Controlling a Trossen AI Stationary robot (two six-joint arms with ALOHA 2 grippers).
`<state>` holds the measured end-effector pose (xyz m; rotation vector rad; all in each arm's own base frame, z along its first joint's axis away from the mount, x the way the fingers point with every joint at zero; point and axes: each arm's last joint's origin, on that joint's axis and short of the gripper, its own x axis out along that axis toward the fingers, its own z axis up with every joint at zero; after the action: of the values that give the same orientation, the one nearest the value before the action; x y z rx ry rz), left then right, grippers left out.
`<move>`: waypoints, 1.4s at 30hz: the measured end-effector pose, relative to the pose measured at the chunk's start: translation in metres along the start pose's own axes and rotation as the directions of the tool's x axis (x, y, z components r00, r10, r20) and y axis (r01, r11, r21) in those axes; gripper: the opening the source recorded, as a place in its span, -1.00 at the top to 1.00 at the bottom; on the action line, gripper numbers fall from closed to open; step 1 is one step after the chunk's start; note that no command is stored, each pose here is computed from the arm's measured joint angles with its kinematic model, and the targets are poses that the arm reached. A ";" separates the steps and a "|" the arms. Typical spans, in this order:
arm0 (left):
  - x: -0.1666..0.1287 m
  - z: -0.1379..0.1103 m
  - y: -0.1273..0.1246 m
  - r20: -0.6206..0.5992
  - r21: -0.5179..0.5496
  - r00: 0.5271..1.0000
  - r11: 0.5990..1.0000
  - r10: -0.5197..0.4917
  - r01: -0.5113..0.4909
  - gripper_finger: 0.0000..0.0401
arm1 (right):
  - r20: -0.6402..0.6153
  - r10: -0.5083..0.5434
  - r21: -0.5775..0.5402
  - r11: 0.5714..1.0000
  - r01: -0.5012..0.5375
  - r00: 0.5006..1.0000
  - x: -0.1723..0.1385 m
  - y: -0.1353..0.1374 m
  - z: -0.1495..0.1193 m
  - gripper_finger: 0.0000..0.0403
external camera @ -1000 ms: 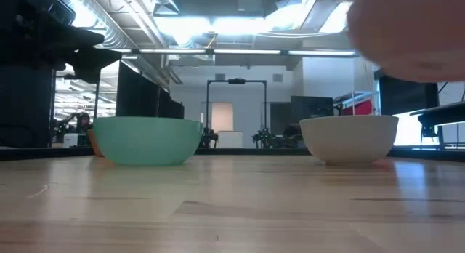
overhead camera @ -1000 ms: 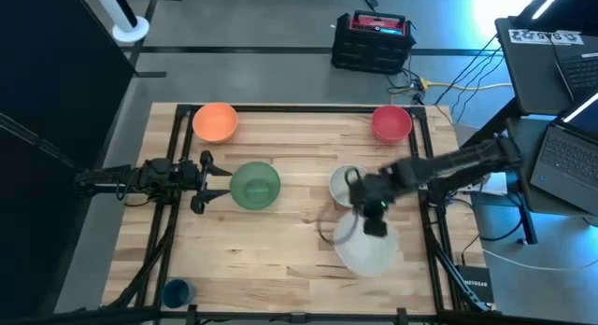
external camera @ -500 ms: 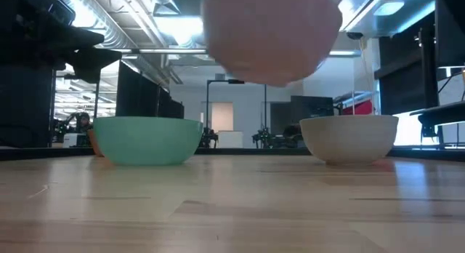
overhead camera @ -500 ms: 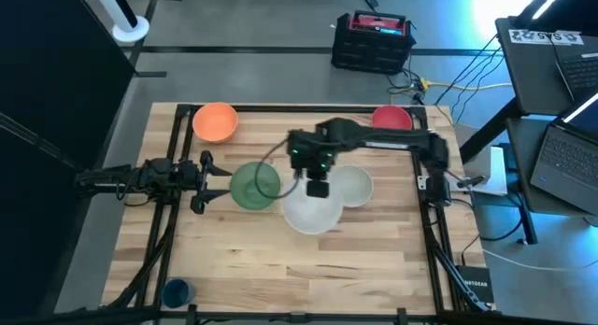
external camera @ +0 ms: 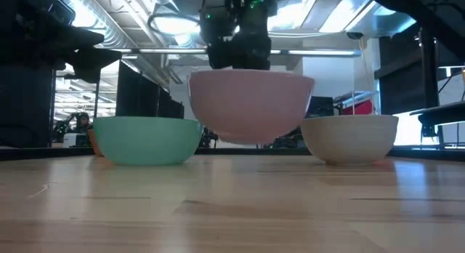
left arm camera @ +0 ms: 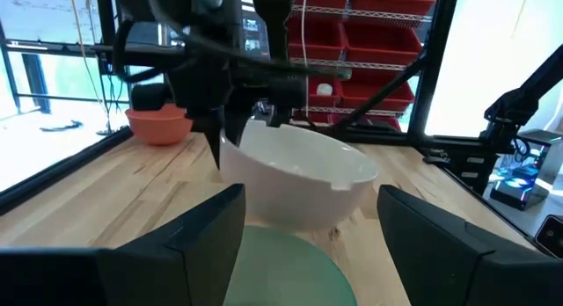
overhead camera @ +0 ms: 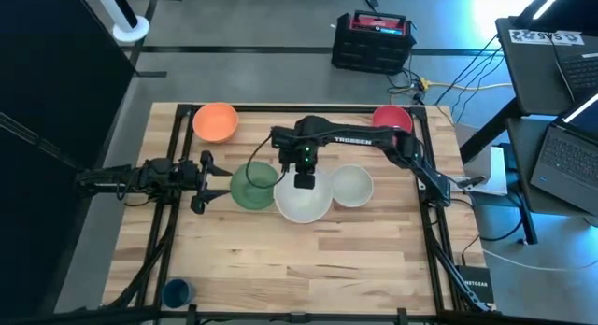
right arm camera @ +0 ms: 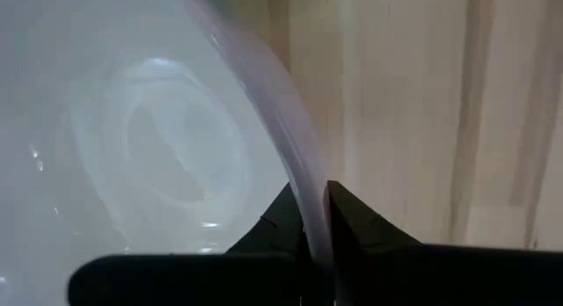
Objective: Nest bowls inside each other
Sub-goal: Move the pink bowl to the center of the table
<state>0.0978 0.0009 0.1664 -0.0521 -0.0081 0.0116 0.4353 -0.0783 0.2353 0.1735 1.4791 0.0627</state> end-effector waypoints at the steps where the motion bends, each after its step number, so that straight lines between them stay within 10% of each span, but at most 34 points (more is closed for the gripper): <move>1: 0.000 0.000 0.000 0.000 0.000 1.000 1.000 0.000 0.000 -0.21 | -0.003 0.003 0.000 1.000 -0.003 1.000 0.002 -0.002 0.001 1.00; 25: 0.000 0.000 0.000 0.000 0.000 1.000 1.000 0.000 0.000 -0.21 | -0.051 0.070 0.014 0.998 -0.069 0.996 0.042 -0.043 0.001 0.99; 42: 0.000 0.000 0.000 -0.001 0.000 1.000 1.000 0.000 0.000 -0.21 | -0.052 0.055 0.012 0.998 -0.054 0.997 0.038 -0.046 0.001 0.33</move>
<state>0.0978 0.0009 0.1663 -0.0521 -0.0074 0.0120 0.4372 -0.1185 0.1911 0.2219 1.5268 0.1045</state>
